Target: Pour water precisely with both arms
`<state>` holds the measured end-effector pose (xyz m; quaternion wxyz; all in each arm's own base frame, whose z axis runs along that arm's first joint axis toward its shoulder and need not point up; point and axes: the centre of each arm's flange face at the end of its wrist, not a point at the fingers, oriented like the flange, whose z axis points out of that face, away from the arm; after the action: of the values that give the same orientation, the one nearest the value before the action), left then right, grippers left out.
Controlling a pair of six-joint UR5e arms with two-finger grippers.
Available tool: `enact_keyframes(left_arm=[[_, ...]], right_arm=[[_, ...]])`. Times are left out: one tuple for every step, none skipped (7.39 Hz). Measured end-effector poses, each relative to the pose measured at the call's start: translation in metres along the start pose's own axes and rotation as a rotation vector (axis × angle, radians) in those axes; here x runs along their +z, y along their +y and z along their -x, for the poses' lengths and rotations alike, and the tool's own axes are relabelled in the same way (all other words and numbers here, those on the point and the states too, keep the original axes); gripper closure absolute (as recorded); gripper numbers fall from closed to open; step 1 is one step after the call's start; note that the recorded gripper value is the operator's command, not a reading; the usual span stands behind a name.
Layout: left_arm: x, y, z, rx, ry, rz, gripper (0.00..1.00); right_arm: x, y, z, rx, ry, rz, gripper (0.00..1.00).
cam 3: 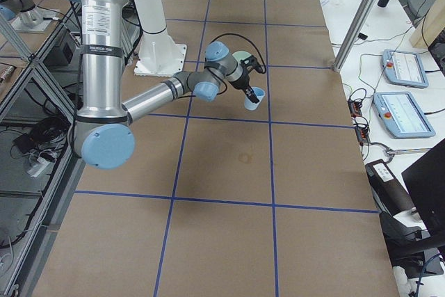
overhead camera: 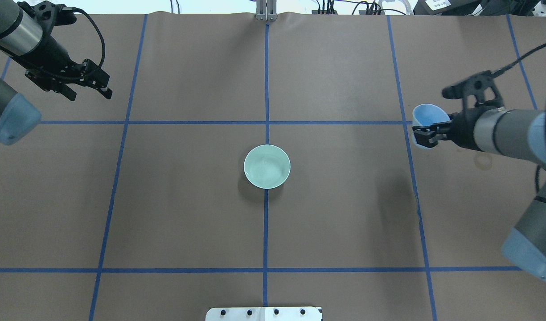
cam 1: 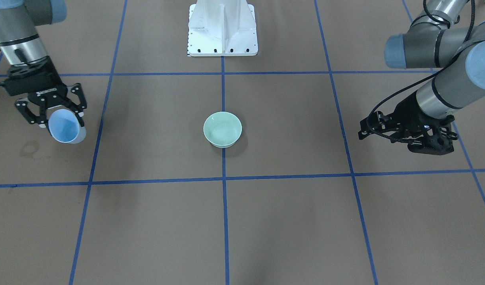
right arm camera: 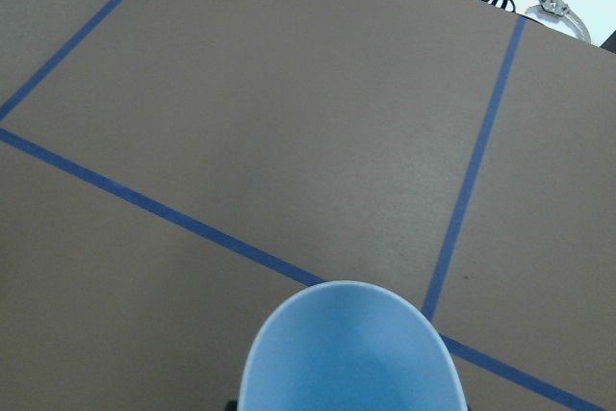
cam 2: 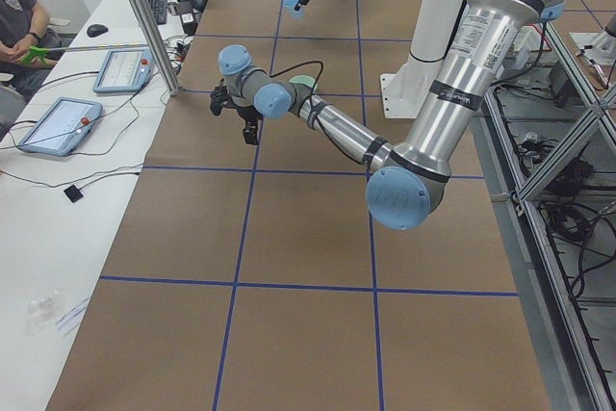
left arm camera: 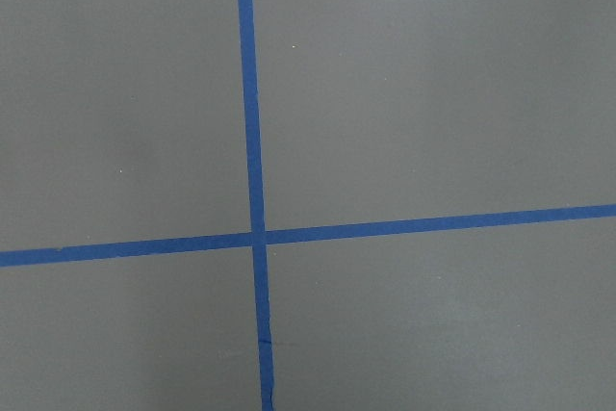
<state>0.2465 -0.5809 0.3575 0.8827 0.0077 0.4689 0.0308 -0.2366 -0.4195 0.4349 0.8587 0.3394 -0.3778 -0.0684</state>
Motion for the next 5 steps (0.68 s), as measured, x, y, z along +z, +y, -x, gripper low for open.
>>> enact_keyframes(left_arm=[[0.000, 0.000, -0.001, 0.001, 0.001, -0.001, 0.00], [-0.001, 0.000, -0.001, 0.002, 0.001, -0.001, 0.00], [-0.002, 0.001, -0.002, 0.002, 0.002, -0.001, 0.00], [-0.004, 0.003, -0.003, 0.000, 0.001, 0.000, 0.00], [-0.007, 0.005, -0.006, -0.003, 0.000, 0.002, 0.00]], right_arm=[[-0.004, 0.027, -0.037, 0.011, -0.023, -0.035, 0.67], [-0.009, 0.051, -0.064, 0.017, -0.036, -0.065, 0.65], [-0.014, 0.068, -0.080, 0.019, -0.043, -0.087, 0.65], [-0.012, 0.084, -0.095, 0.018, -0.048, -0.104, 0.64], [-0.007, 0.100, -0.109, 0.015, -0.054, -0.123, 0.64]])
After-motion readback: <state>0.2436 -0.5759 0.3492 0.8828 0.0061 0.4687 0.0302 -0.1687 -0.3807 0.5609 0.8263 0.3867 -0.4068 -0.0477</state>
